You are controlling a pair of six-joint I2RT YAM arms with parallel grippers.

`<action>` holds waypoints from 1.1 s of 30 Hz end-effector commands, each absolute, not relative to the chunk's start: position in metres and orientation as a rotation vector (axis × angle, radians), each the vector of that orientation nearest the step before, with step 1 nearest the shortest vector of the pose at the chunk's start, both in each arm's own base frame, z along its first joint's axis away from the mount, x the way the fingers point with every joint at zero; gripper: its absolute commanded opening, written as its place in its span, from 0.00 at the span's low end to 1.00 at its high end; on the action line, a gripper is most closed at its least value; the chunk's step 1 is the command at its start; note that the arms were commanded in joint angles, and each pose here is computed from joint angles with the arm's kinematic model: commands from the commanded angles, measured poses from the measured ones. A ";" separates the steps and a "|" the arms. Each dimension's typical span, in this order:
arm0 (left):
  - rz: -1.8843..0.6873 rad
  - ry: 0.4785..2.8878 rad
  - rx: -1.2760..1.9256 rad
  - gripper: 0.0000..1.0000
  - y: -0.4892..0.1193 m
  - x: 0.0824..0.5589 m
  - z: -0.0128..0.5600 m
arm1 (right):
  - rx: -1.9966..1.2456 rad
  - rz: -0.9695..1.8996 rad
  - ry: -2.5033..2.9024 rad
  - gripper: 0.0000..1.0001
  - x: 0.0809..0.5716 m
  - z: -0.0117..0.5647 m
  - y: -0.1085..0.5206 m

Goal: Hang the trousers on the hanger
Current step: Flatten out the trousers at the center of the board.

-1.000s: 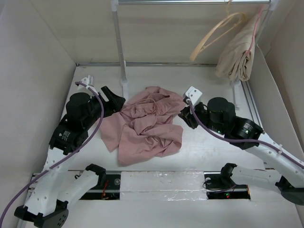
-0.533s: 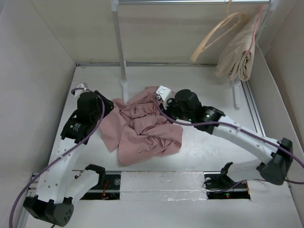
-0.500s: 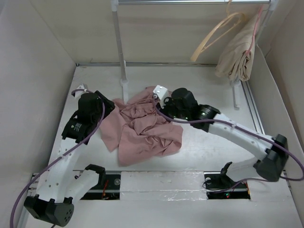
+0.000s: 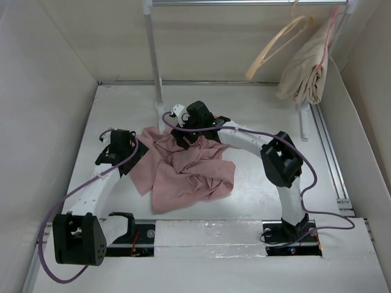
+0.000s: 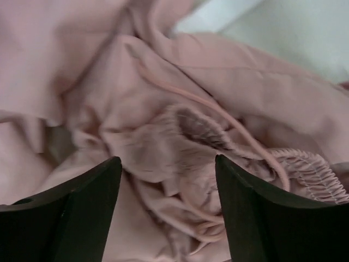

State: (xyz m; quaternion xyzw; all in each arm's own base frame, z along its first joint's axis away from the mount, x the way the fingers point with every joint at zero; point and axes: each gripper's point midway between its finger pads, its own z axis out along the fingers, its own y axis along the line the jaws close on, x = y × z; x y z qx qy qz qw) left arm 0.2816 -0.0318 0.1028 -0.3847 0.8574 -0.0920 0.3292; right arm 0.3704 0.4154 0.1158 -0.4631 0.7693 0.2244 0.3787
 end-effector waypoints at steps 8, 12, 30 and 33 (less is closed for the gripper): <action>-0.358 2.423 -0.845 0.86 -0.055 0.283 0.049 | -1.186 0.675 1.900 0.77 0.399 0.124 0.435; -0.325 2.441 -0.855 0.78 -0.053 0.286 0.035 | -1.190 0.737 1.883 0.59 0.383 0.116 0.438; -0.149 1.911 -0.882 0.00 0.004 0.329 0.228 | -0.917 0.607 1.391 0.00 0.204 0.454 0.307; -0.105 1.733 -0.893 0.00 0.024 0.323 0.298 | -0.820 0.689 1.292 0.00 0.149 0.523 0.267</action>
